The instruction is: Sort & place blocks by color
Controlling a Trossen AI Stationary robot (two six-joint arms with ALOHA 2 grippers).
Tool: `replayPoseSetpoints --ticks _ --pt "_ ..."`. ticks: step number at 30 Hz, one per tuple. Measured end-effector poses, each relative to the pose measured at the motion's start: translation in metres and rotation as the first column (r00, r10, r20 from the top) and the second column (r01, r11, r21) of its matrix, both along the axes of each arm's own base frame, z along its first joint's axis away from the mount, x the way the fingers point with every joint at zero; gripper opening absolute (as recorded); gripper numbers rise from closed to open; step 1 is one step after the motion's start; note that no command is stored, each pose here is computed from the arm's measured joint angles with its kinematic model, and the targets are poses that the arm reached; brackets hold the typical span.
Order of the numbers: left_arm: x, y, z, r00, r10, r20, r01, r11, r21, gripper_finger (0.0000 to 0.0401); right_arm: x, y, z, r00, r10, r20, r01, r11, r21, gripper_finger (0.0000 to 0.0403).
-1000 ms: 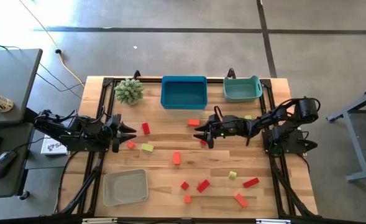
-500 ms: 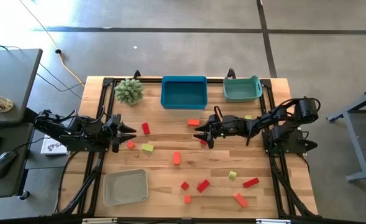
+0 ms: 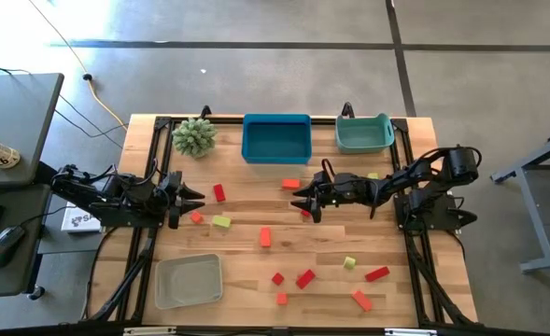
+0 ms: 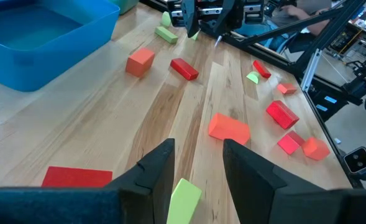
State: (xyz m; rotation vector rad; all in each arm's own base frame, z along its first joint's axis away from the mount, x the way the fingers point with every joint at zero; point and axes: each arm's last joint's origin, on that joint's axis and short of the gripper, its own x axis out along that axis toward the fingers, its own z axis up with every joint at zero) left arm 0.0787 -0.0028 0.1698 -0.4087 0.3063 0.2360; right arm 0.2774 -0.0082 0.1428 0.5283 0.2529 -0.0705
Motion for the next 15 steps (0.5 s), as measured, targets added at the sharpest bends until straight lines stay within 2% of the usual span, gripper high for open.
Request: replayPoseSetpoints --ticks 3,11,15 --pt "0.0000 0.0000 0.0000 1.000 0.000 0.000 0.000 1.000 0.000 0.0124 0.0000 -0.0001 0.0001 1.000 -0.005 0.001 0.005 1.000 0.008 0.0200" --pt "0.0000 0.0000 0.0000 1.000 0.000 0.000 0.000 1.000 0.000 0.0124 0.0002 -0.0001 0.0008 0.999 -0.041 0.004 0.040 0.989 0.144 0.0200" --pt "0.0001 0.0000 0.0000 1.000 0.000 0.001 0.000 1.000 0.000 0.0124 0.0053 -0.0002 0.0081 0.998 -0.049 0.047 0.040 0.983 0.177 0.0200"
